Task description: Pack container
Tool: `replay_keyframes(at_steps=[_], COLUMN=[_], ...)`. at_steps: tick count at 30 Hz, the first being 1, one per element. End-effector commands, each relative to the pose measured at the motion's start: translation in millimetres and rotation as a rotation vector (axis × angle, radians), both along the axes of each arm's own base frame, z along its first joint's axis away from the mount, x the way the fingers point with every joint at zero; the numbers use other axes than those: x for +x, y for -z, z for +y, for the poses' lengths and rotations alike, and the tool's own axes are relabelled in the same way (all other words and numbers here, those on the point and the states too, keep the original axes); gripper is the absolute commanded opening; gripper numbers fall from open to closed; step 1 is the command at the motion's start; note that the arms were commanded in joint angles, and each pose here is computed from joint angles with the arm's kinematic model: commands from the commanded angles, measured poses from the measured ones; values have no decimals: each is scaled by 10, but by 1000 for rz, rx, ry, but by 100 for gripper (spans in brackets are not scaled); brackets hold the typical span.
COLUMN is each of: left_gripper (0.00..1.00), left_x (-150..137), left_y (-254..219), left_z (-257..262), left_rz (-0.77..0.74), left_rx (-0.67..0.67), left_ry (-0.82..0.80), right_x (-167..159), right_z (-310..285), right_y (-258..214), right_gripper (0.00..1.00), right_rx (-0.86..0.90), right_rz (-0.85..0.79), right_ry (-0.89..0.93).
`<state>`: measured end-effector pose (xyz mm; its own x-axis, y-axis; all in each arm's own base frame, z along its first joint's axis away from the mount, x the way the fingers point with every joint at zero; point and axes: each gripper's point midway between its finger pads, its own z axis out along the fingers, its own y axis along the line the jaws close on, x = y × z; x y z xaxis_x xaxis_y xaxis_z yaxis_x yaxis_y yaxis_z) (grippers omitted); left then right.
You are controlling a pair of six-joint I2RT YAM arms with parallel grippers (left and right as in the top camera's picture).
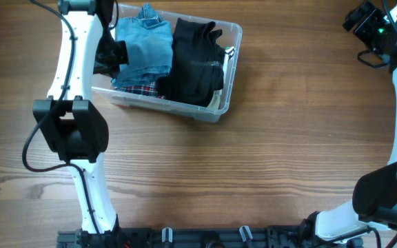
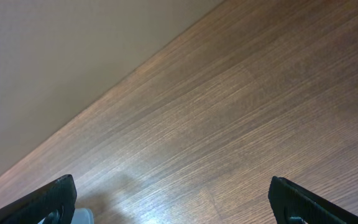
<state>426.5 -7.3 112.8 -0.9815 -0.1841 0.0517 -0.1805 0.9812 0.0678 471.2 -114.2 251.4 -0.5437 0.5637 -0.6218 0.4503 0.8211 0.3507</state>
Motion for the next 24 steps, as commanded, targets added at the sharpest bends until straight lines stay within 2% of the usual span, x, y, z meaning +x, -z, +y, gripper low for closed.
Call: replay_keyframes(at_steps=[1,8,14,24], left_gripper=[4,4,5,5], left_x=[-132,-451,-471,-548], left_y=[232,154,87,92], left_z=[-9,-108,-251,-732], left_rz=[71,192,178,188], left_rx=[-6,43,43,-31], left_ry=[-38,18,50,128], right_x=[28,29,29,29], right_z=[-6,-6,-7,-6], right_y=[-5,-5,-5,-5], right_gripper=[100,100,100,100], right_rx=[2,2,2,2], right_rz=[-2,-3,-3,-3], right_ry=[13,13,13,13])
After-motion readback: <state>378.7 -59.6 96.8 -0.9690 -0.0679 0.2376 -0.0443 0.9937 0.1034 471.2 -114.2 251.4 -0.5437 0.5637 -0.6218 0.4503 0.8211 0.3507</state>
